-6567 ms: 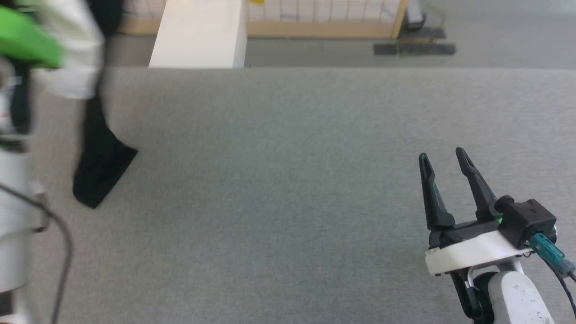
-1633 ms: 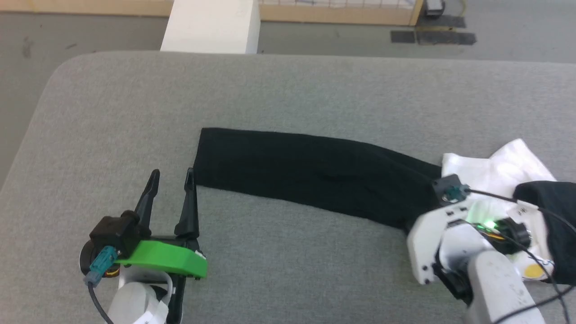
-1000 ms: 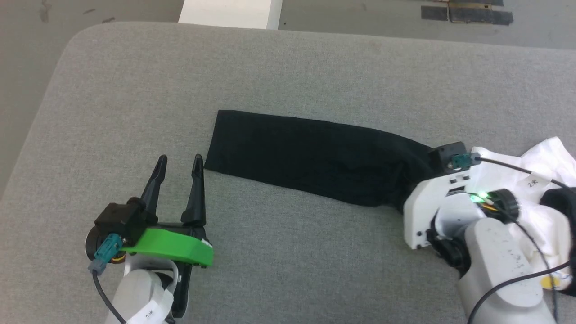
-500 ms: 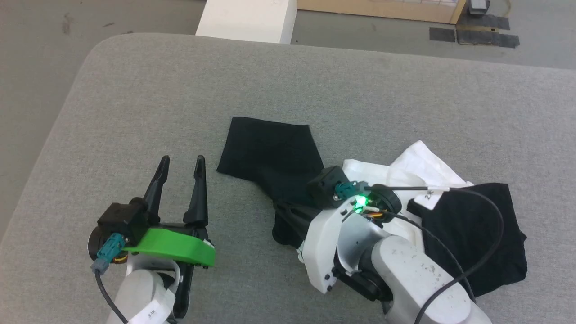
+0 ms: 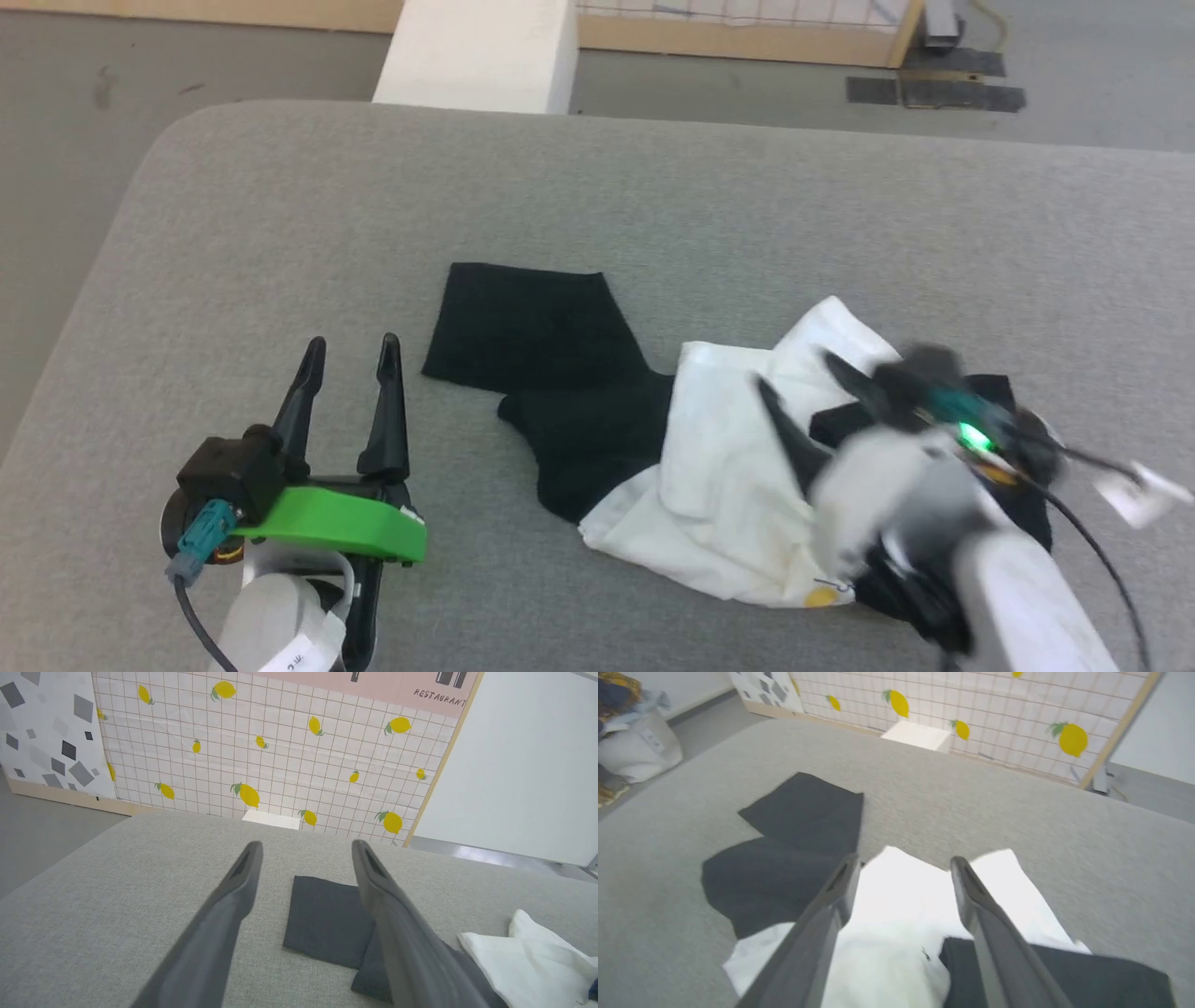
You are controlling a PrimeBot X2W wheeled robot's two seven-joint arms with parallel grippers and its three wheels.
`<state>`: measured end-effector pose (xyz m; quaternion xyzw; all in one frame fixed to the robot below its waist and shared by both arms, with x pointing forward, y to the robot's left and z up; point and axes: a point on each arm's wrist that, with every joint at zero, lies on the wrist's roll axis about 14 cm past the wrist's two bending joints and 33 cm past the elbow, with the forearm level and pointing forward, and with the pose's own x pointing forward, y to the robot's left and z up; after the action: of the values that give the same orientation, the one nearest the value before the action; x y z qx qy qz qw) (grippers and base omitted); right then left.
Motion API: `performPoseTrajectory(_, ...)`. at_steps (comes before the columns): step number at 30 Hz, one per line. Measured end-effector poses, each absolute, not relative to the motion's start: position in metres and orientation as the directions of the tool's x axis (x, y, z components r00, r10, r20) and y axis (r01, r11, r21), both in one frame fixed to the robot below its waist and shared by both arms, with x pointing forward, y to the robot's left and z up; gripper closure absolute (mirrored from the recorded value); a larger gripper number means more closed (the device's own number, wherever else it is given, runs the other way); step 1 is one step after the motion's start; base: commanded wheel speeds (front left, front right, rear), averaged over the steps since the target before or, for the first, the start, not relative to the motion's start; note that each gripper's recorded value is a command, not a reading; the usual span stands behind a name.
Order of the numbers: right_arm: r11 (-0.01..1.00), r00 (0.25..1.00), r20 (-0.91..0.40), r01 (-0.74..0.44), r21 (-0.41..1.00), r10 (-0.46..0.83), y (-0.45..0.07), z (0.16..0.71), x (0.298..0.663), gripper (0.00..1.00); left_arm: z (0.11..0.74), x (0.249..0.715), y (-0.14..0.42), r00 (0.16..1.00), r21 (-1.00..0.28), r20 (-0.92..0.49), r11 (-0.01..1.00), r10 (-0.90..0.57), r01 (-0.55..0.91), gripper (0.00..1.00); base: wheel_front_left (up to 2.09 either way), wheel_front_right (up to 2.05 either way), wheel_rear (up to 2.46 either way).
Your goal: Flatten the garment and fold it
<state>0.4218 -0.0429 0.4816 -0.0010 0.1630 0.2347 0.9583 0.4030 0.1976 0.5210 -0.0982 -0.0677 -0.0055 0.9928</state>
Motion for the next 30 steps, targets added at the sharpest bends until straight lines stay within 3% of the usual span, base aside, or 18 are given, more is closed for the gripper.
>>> performPoseTrajectory(4, 0.934, 0.845, -0.409, -0.353, 0.06, 0.345, -0.082, 0.457, 0.4, 0.0, 0.521, 0.407, 0.191, 0.99, -0.196, 0.139, 0.98, -0.016, 0.043, 0.0, 0.0, 0.0, 0.0)
performPoseTrajectory(11, 0.937, 0.799, -0.527, -0.349, -0.014, 0.29, -0.092, 0.432, 0.385, 0.02, 0.515, 0.41, 0.187, 0.992, -0.198, 0.122, 0.979, -0.027, 0.051, 0.0, 0.0, 0.0, 0.0)
performPoseTrajectory(12, 0.937, 0.793, -0.54, -0.349, -0.022, 0.283, -0.093, 0.43, 0.385, 0.23, 0.514, 0.411, 0.187, 0.992, -0.198, 0.119, 0.979, -0.029, 0.052, 0.0, 0.0, 0.0, 0.0)
performPoseTrajectory(13, 0.937, 0.789, -0.548, -0.348, -0.026, 0.278, -0.094, 0.429, 0.385, 0.62, 0.513, 0.411, 0.186, 0.993, -0.198, 0.117, 0.979, -0.03, 0.052, 0.0, 0.0, 0.0, 0.0)
performPoseTrajectory(14, 0.938, 0.788, -0.554, -0.345, -0.035, 0.269, -0.095, 0.428, 0.385, 0.76, 0.513, 0.41, 0.186, 0.993, -0.198, 0.116, 0.979, -0.031, 0.054, 0.0, 0.0, 0.0, 0.0)
performPoseTrajectory(15, 0.939, 0.789, -0.556, -0.341, -0.045, 0.26, -0.098, 0.428, 0.387, 1.0, 0.512, 0.41, 0.186, 0.993, -0.198, 0.115, 0.979, -0.031, 0.053, 0.0, 0.0, 0.0, 0.0)
performPoseTrajectory(24, 0.973, 0.838, -0.521, -0.225, -0.056, 0.164, -0.135, 0.44, 0.4, 1.0, 0.515, 0.407, 0.187, 0.992, -0.197, 0.12, 0.979, -0.028, 0.051, 0.0, 0.0, 0.0, 0.0)
performPoseTrajectory(30, 0.999, 0.944, -0.329, 0.009, 0.041, 0.005, -0.205, 0.486, 0.417, 1.0, 0.519, 0.406, 0.188, 0.991, -0.194, 0.132, 0.98, -0.028, 0.053, 0.0, 0.0, 0.0, 0.0)
